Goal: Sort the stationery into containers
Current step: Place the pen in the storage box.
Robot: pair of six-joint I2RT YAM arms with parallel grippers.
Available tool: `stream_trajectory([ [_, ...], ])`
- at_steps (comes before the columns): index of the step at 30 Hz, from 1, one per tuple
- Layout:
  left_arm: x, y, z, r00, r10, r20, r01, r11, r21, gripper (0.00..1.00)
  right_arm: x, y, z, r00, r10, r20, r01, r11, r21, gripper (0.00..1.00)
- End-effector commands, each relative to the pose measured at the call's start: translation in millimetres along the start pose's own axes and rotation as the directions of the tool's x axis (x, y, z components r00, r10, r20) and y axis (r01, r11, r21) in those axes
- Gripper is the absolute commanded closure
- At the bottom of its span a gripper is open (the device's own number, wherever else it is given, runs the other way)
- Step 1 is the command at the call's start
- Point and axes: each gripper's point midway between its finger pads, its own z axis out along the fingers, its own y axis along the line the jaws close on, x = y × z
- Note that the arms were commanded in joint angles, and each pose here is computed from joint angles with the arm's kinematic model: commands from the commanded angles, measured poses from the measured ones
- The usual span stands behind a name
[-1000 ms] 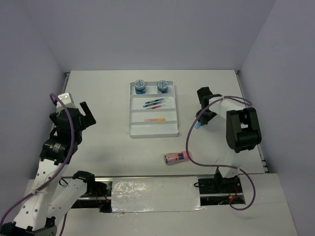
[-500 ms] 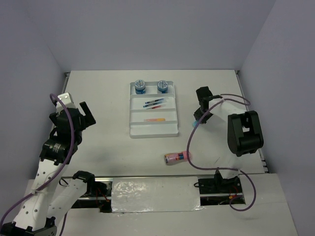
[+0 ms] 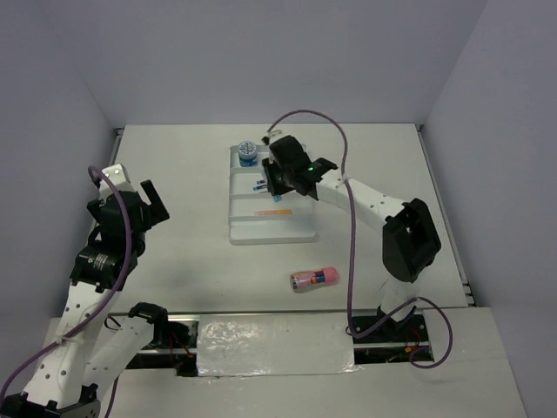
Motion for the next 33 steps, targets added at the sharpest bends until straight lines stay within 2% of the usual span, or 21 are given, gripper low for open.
stream_trajectory([
  [1, -6, 0, 0, 1.0, 0.0, 0.028, 0.0, 1.0, -0.006, 0.01, 12, 32, 2, 0.84, -0.543, 0.007, 0.534, 0.822, -0.198, 0.92],
  [3, -6, 1, 1, 1.0, 0.0, 0.029, 0.0, 1.0, -0.009, 0.01, 3, 36, 6, 0.786, -0.618, -0.003, 0.608, 0.773, -0.181, 0.92],
  [4, -7, 2, 0, 0.999, -0.001, 0.032, 0.001, 1.0, -0.013, 0.01, 12, 29, 4, 0.72, -0.693, -0.045, 0.671, 0.711, -0.209, 0.92],
  [7, -7, 1, 1, 1.0, 0.002, 0.029, -0.001, 1.0, -0.016, 0.01, 19, 27, 9, 0.613, -0.788, -0.046, 0.755, 0.602, -0.26, 0.93],
  [11, -6, 0, 1, 1.0, 0.003, 0.027, -0.003, 1.0, -0.012, 0.01, 19, 15, 19, 0.544, -0.834, -0.095, 0.805, 0.55, -0.224, 0.93],
  [12, -6, 0, 1, 1.0, 0.002, 0.028, -0.002, 1.0, -0.01, 0.01, 27, 15, 25, 0.507, -0.855, -0.106, 0.82, 0.517, -0.247, 0.92],
  [15, -6, 0, 1, 1.0, 0.003, 0.028, -0.003, 1.0, -0.008, 0.01, 33, 7, 35, 0.47, -0.872, -0.14, 0.838, 0.49, -0.242, 0.92],
  [19, -7, 1, 0, 0.999, 0.001, 0.033, -0.001, 1.0, -0.006, 0.01, 31, 11, 43, 0.469, -0.878, -0.096, 0.849, 0.478, -0.223, 0.9],
  [22, -7, -1, 0, 1.0, 0.002, 0.03, -0.002, 1.0, -0.002, 0.01, 37, 7, 45, 0.469, -0.874, -0.124, 0.842, 0.485, -0.234, 0.8],
  [25, -6, -1, 1, 1.0, 0.005, 0.027, -0.005, 1.0, 0.0, 0.01, 35, 4, 50, 0.479, -0.866, -0.144, 0.84, 0.5, -0.213, 0.59],
  [26, -6, -1, 1, 1.0, 0.008, 0.026, -0.008, 1.0, -0.001, 0.01, 35, 3, 50, 0.484, -0.863, -0.143, 0.836, 0.504, -0.217, 0.57],
  [27, -6, -2, 1, 1.0, 0.009, 0.025, -0.009, 1.0, 0.002, 0.01, 36, 4, 50, 0.487, -0.862, -0.143, 0.833, 0.507, -0.22, 0.49],
  [28, -5, -1, 1, 1.0, 0.009, 0.025, -0.009, 1.0, 0.002, 0.01, 36, 4, 49, 0.494, -0.858, -0.138, 0.828, 0.513, -0.225, 0.48],
  [29, -6, -2, 1, 1.0, 0.009, 0.025, -0.009, 1.0, 0.002, 0.01, 33, 4, 46, 0.504, -0.854, -0.128, 0.823, 0.52, -0.228, 0.31],
  [33, -4, -2, 2, 1.0, 0.012, 0.02, -0.012, 1.0, 0.002, 0.01, 23, 6, 33, 0.541, -0.836, -0.093, 0.808, 0.547, -0.218, 0.31],
])
